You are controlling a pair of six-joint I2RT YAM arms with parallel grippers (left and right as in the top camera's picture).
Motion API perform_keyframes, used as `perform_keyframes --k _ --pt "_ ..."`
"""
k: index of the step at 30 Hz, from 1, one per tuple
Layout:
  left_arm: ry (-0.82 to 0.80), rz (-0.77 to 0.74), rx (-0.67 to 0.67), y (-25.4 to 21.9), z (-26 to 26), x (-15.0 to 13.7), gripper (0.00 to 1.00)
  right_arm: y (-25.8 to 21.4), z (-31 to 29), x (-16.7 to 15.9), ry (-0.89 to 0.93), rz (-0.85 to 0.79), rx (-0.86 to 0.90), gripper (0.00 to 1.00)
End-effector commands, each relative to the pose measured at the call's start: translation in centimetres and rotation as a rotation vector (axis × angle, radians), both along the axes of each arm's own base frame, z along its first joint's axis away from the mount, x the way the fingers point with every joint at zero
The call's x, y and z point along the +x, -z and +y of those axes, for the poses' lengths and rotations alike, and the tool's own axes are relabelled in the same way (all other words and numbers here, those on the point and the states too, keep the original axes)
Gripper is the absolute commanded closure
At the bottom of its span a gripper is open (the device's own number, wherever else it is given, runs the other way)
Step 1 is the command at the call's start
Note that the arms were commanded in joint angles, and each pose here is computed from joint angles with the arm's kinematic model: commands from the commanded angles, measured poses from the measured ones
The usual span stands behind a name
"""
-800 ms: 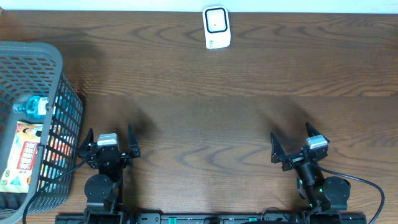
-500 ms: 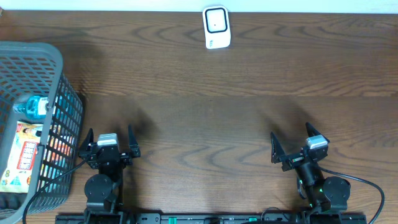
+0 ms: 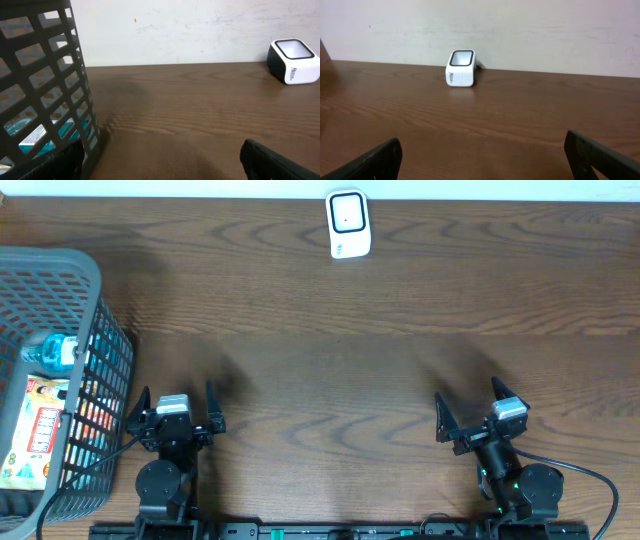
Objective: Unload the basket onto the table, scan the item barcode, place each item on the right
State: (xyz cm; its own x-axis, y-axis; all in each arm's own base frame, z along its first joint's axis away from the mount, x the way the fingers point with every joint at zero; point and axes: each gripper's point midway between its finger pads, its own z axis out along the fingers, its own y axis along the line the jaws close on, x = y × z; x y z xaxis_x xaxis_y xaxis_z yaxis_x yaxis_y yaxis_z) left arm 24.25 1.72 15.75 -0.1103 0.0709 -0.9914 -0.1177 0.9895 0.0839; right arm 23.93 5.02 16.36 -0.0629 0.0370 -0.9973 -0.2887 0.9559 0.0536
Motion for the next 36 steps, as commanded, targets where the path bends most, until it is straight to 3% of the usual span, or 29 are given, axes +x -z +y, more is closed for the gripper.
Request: perform_keyframes --k 1,36 --pt "-0.001 0.043 0.015 1.79 0.07 0.03 0.00 0.11 0.09 -0.03 -0.002 0.003 0.008 0.01" --pt "0.015 0.040 -0.010 1.78 -0.25 0.07 0.00 0.11 0.09 -0.03 -0.002 0.003 0.008 0.01"
